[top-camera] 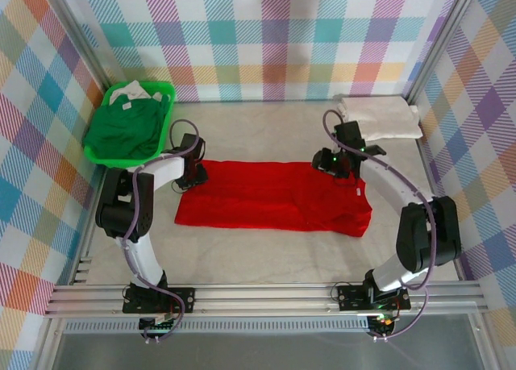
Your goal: Fold and stack the t-shirts
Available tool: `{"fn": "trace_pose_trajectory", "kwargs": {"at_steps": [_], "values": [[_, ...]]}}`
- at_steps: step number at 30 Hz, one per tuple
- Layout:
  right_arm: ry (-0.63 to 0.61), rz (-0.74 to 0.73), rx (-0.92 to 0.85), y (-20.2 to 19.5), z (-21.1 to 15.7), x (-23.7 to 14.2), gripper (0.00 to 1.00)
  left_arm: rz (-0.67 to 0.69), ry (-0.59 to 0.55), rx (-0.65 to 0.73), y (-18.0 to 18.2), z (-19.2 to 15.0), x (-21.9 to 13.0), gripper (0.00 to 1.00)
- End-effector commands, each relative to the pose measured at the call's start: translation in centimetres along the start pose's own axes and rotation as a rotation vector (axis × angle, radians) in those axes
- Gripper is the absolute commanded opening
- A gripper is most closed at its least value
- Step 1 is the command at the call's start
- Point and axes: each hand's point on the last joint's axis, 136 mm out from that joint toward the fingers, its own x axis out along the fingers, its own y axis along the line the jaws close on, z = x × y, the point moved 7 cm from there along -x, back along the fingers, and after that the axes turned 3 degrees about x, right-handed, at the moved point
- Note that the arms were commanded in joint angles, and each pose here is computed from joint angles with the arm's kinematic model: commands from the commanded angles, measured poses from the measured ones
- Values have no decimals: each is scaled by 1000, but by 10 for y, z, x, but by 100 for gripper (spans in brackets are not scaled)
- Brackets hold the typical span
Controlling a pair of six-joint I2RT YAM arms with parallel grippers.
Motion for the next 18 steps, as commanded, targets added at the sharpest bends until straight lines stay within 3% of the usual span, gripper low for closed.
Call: {"fn": "trace_pose_trajectory", "kwargs": {"at_steps": [1,5,9,18], "values": [[52,-78,49,-18,-12,22,42,-3,5,-15,4,-4,-10,22],[91,-108,55,-22,-13,42,41,-8,1,-18,8,-9,-22,17],[138,-133,75,-25,-12,58,41,26,-5,-24,18,-19,-27,19],[257,-113,89,-18,-14,107,40,34,114,-59,37,-66,-17,24]]}}
